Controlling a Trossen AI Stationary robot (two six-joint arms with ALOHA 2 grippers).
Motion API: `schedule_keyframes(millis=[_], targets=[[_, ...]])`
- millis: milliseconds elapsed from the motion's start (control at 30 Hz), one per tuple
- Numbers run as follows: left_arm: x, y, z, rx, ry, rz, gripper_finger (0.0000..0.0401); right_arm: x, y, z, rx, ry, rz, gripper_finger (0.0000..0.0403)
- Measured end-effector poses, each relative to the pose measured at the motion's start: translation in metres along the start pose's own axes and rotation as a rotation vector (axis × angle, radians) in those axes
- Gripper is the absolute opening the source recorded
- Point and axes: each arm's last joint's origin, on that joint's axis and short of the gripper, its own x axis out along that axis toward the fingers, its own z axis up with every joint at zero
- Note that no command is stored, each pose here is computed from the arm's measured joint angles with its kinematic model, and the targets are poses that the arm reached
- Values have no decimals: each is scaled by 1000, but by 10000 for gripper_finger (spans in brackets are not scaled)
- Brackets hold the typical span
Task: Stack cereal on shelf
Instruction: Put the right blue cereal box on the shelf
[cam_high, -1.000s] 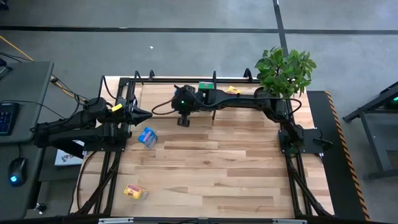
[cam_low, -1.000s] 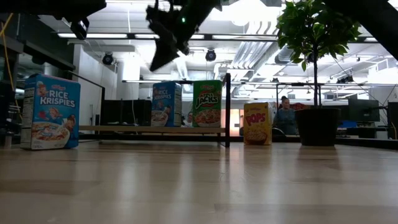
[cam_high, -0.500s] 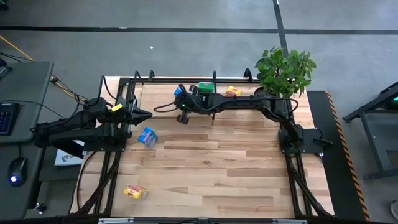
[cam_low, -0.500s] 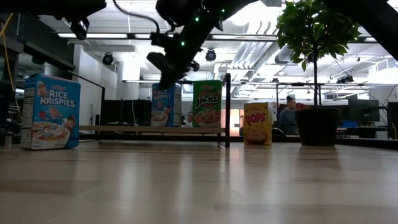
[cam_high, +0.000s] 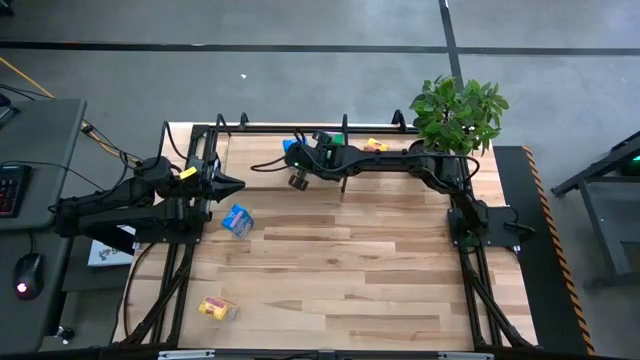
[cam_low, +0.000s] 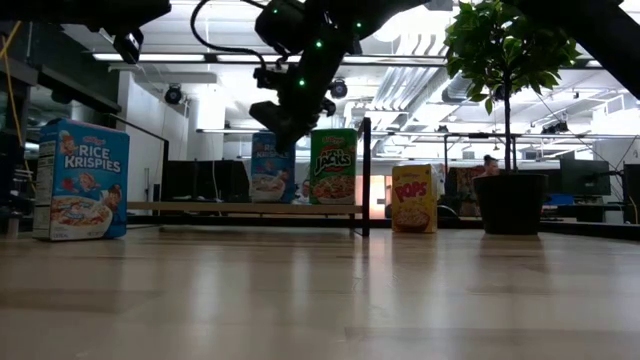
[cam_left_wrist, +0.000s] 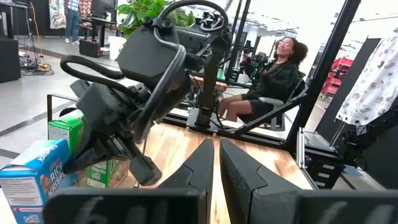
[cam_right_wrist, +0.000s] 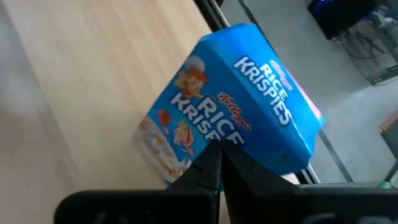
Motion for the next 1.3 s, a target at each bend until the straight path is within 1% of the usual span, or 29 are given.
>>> schedule_keyframes(millis=[100, 167, 233, 367, 500, 567, 700, 800, 933, 1033, 1300], targets=[[0, 0, 0, 0, 0, 0, 19, 0, -1, 0, -1, 1, -13, 0], [0, 0, 0, 0, 0, 0, 19, 0, 0, 0, 2, 0, 8, 0], [0, 0, 0, 0, 0, 0, 19, 0, 1, 0, 4, -2, 48, 0], [0, 0, 0, 0, 0, 0, 19, -1, 5, 0, 49, 1, 139, 0], [0, 0, 0, 0, 0, 0, 19, -1, 8, 0, 137, 20, 261, 0], [0, 0, 0, 0, 0, 0, 19, -2, 10, 1, 169, 18, 279, 0], [0, 0, 0, 0, 0, 0, 19, -4, 12, 5, 210, -28, 224, 0], [0, 0, 0, 0, 0, 0, 19, -3, 13, 7, 244, -52, 219, 0], [0, 0, 0, 0, 0, 0, 19, 3, 14, 6, 288, -54, 203, 0], [0, 0, 0, 0, 0, 0, 19, 7, 14, 5, 312, -55, 164, 0], [0, 0, 0, -1, 4, 0, 19, 9, 13, 7, 336, -88, 69, 0]])
